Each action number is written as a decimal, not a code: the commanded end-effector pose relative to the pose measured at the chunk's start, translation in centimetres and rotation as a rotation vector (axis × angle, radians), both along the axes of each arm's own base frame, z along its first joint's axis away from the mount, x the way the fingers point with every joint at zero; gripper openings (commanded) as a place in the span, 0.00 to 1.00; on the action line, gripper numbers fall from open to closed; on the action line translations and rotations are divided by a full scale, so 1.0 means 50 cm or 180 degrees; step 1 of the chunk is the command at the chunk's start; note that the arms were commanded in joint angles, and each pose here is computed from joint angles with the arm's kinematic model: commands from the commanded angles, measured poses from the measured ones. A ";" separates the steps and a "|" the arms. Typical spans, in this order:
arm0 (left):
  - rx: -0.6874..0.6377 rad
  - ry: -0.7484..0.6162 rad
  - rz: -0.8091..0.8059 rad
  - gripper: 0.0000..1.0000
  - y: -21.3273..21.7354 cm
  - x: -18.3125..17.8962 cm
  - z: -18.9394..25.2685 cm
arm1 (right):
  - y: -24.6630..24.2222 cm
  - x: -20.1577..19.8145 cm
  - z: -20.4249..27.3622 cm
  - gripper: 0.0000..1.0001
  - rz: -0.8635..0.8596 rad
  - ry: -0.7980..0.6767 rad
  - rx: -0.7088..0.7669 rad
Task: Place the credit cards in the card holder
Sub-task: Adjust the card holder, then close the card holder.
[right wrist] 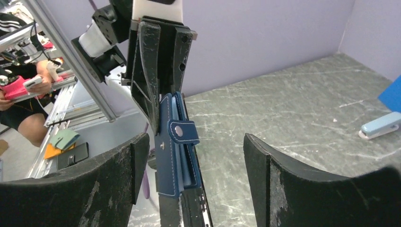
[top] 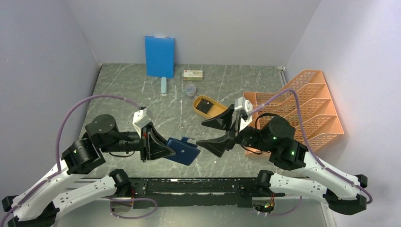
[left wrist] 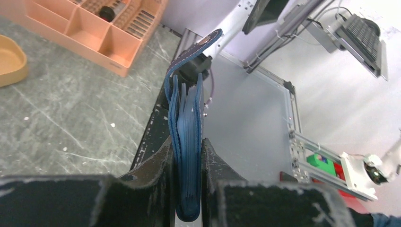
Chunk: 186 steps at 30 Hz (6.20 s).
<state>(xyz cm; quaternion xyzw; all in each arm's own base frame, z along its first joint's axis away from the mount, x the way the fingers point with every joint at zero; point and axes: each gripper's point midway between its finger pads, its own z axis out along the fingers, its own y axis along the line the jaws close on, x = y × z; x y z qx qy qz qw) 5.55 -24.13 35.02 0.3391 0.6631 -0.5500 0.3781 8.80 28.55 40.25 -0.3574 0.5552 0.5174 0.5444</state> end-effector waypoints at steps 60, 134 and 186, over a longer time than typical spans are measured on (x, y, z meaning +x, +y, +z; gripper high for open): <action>-0.0253 -0.0133 -0.0188 0.05 0.000 -0.021 0.051 | 0.027 -0.057 0.044 0.16 0.0643 -0.0151 -0.0203; -0.0353 0.1685 0.1471 0.05 -0.026 0.135 0.026 | 0.074 0.092 -0.170 0.00 -0.0340 -0.0245 -0.0704; -0.0436 0.1719 0.1561 0.05 -0.029 0.149 0.029 | 0.082 0.114 -0.182 0.00 -0.0477 -0.0255 -0.0740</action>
